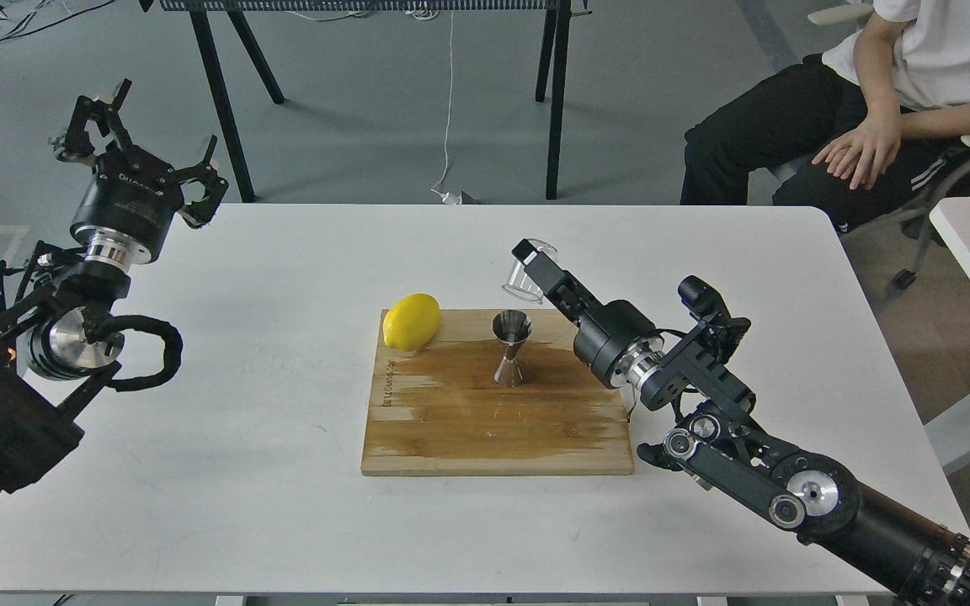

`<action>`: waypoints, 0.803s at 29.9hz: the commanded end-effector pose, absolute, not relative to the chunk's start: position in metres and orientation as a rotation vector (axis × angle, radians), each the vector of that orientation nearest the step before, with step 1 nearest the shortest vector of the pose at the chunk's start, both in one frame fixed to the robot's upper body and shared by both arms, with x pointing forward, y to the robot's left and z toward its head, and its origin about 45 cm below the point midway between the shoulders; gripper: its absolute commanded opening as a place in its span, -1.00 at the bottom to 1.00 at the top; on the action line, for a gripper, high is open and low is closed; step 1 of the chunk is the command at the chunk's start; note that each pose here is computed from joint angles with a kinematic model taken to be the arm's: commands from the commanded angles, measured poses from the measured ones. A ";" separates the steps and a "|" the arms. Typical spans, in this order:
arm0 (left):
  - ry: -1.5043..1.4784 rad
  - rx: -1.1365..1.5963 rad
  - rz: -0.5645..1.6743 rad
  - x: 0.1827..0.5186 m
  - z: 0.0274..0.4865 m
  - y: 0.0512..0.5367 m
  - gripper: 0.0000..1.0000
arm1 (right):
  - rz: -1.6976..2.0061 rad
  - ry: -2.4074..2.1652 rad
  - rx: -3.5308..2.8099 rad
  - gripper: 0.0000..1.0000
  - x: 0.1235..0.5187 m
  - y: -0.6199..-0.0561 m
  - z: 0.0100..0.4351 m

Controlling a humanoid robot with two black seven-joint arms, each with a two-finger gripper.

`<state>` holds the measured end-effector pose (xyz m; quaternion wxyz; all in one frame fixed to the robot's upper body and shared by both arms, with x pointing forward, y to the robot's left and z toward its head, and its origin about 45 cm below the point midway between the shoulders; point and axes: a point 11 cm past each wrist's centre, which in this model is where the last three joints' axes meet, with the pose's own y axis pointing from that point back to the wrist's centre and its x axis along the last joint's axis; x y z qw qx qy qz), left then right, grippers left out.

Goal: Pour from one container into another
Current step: 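Turn the glass cup upright and carry it back beside the board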

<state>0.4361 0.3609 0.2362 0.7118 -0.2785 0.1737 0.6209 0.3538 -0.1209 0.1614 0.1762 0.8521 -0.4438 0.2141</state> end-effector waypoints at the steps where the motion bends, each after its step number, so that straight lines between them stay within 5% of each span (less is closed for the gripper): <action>1: 0.386 -0.621 1.376 0.436 0.236 0.361 1.00 | 0.644 -1.239 2.433 -0.37 0.351 -0.120 0.162; 11: 0.385 -0.620 1.377 0.436 0.237 0.361 1.00 | 0.572 -1.294 2.444 -0.36 0.349 -0.115 0.160; 24: 0.391 -0.623 1.374 0.437 0.235 0.358 1.00 | -0.341 -1.782 2.471 -0.37 0.343 -0.165 0.152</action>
